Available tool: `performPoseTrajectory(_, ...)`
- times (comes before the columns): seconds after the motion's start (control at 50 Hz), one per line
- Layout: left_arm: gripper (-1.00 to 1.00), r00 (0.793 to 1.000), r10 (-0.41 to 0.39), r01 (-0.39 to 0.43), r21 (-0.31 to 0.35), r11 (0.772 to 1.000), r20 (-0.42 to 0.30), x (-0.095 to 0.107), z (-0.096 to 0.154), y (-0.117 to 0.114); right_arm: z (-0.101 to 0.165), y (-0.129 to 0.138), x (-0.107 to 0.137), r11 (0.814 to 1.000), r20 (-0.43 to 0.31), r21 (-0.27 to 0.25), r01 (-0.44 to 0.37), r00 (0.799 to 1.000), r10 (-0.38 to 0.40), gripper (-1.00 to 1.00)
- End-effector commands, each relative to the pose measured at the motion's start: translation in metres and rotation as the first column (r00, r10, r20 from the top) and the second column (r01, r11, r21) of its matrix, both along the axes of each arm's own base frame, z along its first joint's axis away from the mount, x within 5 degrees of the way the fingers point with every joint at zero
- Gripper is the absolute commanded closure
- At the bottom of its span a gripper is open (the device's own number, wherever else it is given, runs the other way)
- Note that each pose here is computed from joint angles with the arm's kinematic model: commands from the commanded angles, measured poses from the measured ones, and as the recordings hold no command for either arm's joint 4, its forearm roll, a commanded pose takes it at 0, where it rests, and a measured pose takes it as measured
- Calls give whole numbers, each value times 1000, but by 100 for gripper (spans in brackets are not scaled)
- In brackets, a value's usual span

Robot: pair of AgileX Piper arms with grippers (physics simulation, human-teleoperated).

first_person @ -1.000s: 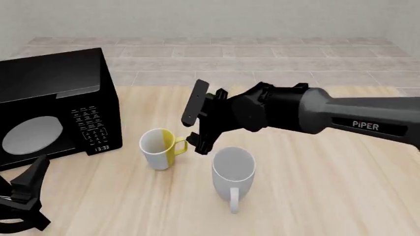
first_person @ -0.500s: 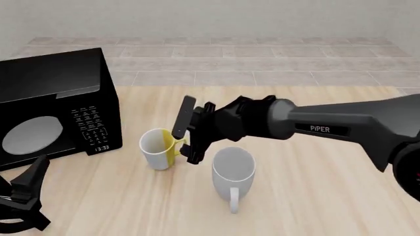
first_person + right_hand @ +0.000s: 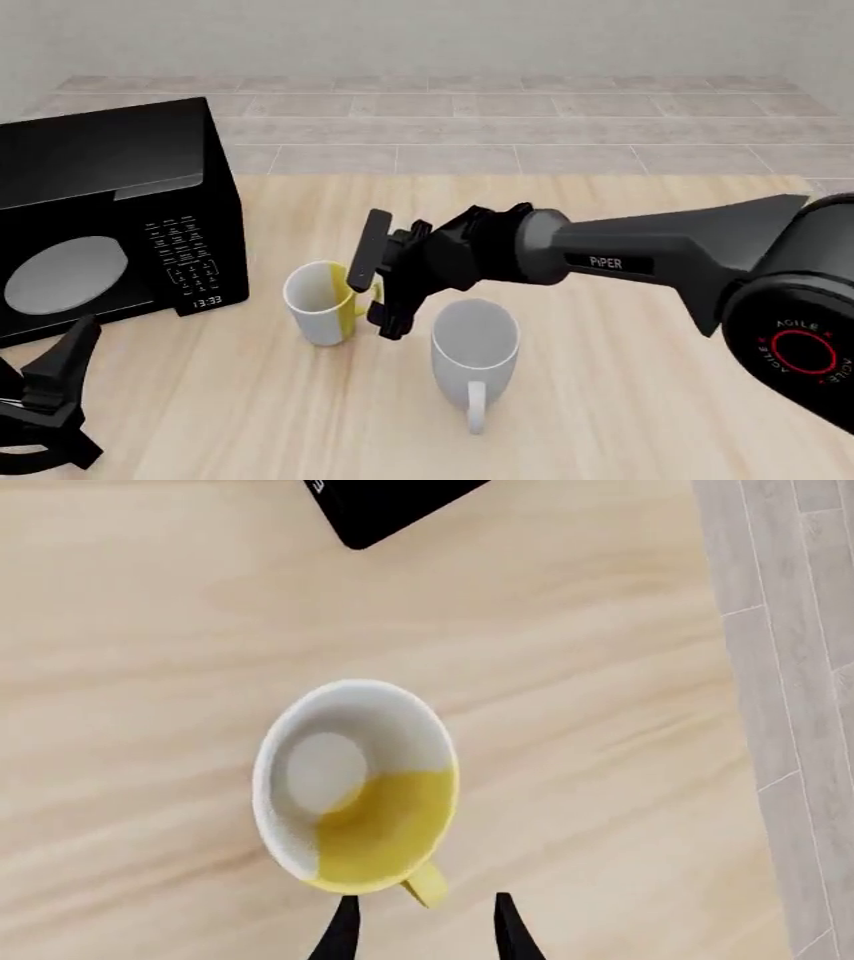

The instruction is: Put the yellow and white mug to the front of the white mug.

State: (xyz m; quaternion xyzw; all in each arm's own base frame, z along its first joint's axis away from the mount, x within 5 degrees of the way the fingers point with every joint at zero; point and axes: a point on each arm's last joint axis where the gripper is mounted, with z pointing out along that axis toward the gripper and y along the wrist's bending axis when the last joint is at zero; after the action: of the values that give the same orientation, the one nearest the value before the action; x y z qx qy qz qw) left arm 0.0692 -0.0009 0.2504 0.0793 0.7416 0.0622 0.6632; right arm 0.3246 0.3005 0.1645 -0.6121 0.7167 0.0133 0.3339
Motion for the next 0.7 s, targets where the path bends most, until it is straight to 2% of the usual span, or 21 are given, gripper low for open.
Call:
performPoseTrajectory(0.02,-100,1000,0,0,0,1000,0,0,0,0,-16,8,1,1000,-24,-16,-6,1000,6,-100)
performPoseTrajectory(0.36,-100,1000,0,0,0,1000,0,0,0,0,-34,11,0,1000,-54,-30,1,999,-3,-100)
performPoseTrajectory(0.38,-100,1000,0,0,0,1000,0,0,0,0,-34,11,1,1000,-51,-30,1,999,-2,100)
performPoseTrajectory(0.7,-100,1000,0,0,0,1000,0,0,0,0,-28,8,-5,999,-53,-33,-4,999,2,100)
